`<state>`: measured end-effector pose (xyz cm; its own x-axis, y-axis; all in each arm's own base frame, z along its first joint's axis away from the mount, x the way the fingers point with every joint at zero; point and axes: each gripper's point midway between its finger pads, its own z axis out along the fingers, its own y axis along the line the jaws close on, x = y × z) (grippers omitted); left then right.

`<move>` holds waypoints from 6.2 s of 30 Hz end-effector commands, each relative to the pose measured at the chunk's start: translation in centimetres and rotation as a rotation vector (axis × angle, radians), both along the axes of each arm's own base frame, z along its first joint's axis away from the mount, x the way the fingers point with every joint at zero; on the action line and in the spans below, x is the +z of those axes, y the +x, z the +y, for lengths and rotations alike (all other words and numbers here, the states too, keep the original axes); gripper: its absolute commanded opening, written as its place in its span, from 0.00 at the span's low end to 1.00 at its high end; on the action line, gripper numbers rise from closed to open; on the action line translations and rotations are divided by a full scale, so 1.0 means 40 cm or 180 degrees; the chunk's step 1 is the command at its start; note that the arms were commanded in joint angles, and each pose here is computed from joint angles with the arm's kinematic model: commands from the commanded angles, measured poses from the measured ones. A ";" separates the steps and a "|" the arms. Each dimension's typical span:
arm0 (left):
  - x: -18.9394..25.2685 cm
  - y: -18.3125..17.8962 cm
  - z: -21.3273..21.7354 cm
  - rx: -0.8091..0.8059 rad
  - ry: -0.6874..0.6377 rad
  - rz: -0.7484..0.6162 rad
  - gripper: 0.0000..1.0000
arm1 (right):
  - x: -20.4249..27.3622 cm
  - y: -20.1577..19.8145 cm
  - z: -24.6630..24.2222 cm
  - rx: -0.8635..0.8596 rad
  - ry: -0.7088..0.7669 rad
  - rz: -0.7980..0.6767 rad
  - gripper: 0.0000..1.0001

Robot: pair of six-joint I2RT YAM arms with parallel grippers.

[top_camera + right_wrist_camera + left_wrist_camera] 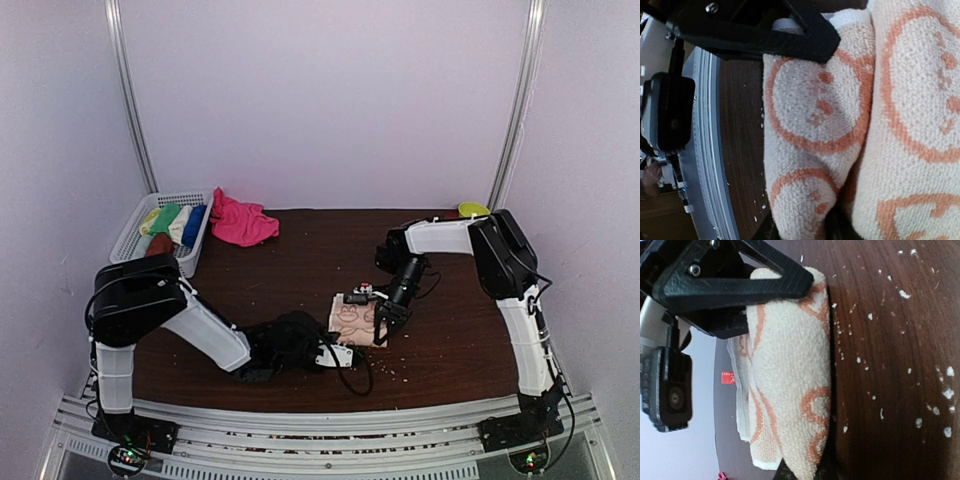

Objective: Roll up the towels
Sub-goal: Roll the towel at the center of the board.

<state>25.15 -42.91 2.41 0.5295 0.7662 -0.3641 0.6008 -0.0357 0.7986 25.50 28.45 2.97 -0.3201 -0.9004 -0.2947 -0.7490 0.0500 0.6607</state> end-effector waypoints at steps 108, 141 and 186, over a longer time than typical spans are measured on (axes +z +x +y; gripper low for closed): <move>0.137 -0.043 0.100 0.0475 -0.0690 -0.0080 0.56 | -0.107 -0.046 0.008 0.0276 -0.0248 -0.0907 0.03; -0.029 -0.012 0.037 0.0332 0.0221 -0.0211 0.18 | -0.118 -0.084 -0.039 0.0503 -0.0419 -0.0318 0.04; -0.082 -0.169 -0.007 0.0616 0.0384 0.2810 0.00 | 0.097 -0.029 -0.195 0.1246 0.0591 -0.4461 1.00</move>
<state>21.24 -45.76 3.25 0.0640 0.7999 -0.5967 0.9615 0.1106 0.2514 23.93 20.26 5.96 0.4062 -0.8366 -0.3675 -0.8576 -0.2102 -0.4694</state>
